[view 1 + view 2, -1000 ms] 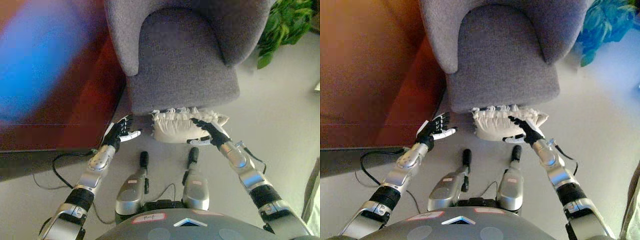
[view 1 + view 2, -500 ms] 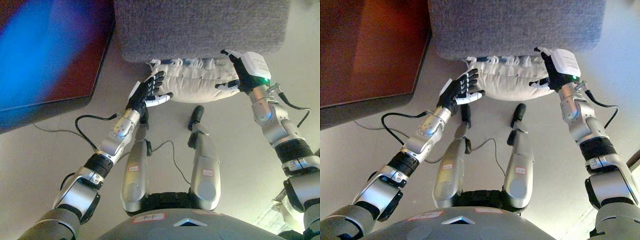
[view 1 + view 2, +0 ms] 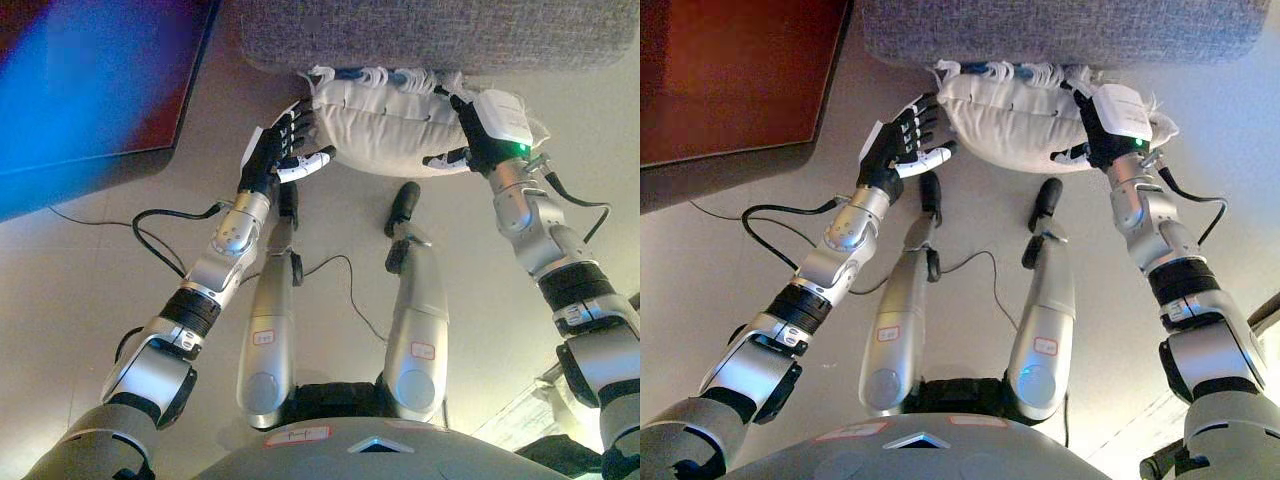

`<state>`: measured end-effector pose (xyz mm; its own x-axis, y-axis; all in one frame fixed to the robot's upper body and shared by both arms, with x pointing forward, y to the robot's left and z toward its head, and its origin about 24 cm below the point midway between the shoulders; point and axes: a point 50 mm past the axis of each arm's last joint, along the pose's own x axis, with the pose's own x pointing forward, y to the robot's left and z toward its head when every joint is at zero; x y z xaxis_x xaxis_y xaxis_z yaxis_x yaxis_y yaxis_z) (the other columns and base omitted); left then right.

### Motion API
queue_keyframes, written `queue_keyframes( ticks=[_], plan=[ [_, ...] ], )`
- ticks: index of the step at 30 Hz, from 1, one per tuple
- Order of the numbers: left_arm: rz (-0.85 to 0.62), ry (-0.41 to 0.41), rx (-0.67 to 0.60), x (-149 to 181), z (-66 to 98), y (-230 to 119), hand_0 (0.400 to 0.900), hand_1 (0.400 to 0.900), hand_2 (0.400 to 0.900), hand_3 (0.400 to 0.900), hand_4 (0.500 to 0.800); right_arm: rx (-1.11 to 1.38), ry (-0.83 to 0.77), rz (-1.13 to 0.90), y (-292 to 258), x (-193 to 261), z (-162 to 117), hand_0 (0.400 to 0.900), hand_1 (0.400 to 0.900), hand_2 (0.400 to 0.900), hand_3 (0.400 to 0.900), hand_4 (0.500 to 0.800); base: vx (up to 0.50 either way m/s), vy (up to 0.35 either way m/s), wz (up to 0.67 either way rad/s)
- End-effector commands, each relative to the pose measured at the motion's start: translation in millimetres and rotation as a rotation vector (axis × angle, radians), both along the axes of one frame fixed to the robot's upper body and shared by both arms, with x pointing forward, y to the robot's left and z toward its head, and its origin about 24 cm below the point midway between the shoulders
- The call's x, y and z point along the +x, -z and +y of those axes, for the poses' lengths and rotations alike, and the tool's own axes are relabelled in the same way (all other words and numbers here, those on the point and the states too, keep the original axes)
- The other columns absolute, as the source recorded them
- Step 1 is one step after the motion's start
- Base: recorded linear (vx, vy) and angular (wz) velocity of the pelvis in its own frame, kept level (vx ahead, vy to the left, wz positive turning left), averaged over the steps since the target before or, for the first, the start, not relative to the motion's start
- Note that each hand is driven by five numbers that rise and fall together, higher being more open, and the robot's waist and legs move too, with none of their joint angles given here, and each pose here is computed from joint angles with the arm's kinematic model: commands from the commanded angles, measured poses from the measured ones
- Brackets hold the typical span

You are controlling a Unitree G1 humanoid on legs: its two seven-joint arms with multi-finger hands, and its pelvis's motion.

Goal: Pick up the pillow and put it on the sofa.

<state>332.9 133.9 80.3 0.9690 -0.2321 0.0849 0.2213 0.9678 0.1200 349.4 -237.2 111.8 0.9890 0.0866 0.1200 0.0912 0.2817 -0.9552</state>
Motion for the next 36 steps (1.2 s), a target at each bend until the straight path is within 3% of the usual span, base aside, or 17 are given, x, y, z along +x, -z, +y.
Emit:
queue_keyframes(
  ticks=[1, 22, 36],
  plan=[
    [-0.149, 0.020, -0.101, -3, -8.1, -26, 0.900, 0.900, 0.900, 0.900, 0.800, 0.003, -0.015, -0.119, -21, 2, -2, 0.900, 0.900, 0.900, 0.900, 0.800, 0.001, 0.007, -0.03],
    [-0.223, 0.047, -0.125, -3, -11.1, -47, 0.900, 0.900, 0.900, 0.900, 0.800, -0.095, 0.067, -0.314, -83, 25, -7, 0.900, 0.900, 0.900, 0.900, 0.800, -0.004, 0.001, 0.03],
    [-0.210, 0.031, -0.126, 0, -8.7, -48, 0.900, 0.900, 0.900, 0.900, 0.800, -0.199, -0.011, -0.320, -109, 34, 14, 0.900, 0.900, 0.900, 0.900, 0.800, 0.001, 0.000, 0.00]
  ],
)
